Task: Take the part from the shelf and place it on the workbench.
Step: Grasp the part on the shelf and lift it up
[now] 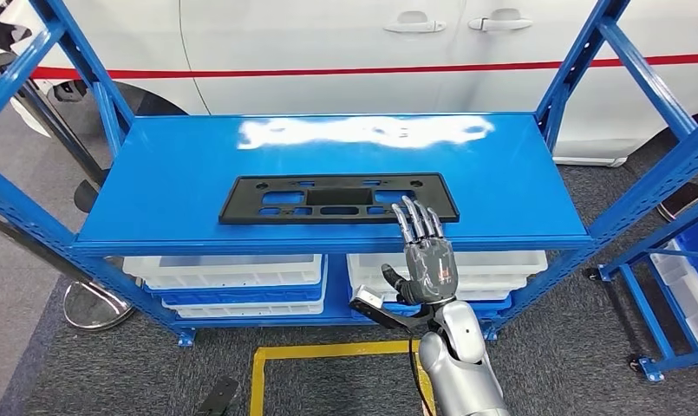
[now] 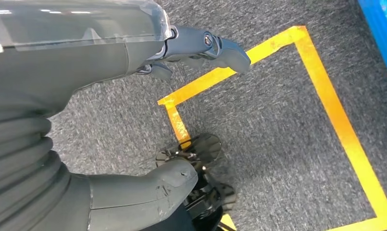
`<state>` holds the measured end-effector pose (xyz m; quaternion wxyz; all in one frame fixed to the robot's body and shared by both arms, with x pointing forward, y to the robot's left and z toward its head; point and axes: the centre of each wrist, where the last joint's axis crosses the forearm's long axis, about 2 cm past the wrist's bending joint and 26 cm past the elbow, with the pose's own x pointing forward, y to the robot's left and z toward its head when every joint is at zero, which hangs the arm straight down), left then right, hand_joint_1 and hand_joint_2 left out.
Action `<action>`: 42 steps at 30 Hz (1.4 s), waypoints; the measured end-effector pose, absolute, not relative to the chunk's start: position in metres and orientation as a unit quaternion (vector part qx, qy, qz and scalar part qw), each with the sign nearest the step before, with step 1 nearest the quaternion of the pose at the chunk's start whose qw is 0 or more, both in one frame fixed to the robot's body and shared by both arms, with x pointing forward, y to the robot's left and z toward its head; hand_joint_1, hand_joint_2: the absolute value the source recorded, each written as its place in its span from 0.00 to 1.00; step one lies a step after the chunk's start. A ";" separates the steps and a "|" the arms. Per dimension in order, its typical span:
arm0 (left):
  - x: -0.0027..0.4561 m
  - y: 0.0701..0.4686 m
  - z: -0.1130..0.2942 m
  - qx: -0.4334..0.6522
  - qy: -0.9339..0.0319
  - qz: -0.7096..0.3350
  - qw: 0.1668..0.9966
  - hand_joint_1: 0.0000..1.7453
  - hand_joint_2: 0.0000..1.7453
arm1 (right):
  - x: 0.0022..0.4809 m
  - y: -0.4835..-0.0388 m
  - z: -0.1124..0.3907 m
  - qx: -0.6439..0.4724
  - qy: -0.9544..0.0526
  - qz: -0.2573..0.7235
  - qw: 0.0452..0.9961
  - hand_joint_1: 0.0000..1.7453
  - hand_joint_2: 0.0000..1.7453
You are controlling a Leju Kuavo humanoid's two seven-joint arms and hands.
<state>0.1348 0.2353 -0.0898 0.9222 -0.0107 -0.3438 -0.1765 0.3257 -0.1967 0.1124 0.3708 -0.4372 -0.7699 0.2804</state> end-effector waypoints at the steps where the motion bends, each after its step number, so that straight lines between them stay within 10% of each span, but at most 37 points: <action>1: 0.135 0.235 -0.090 -0.010 -0.343 -0.177 0.922 0.00 1.00 | 0.325 -0.197 0.112 -0.437 -0.770 0.281 0.371 0.00 1.00; 42: 0.133 0.234 -0.090 -0.005 -0.344 -0.178 0.922 0.00 1.00 | 0.323 -0.178 0.117 -0.420 -0.782 0.289 0.360 0.00 1.00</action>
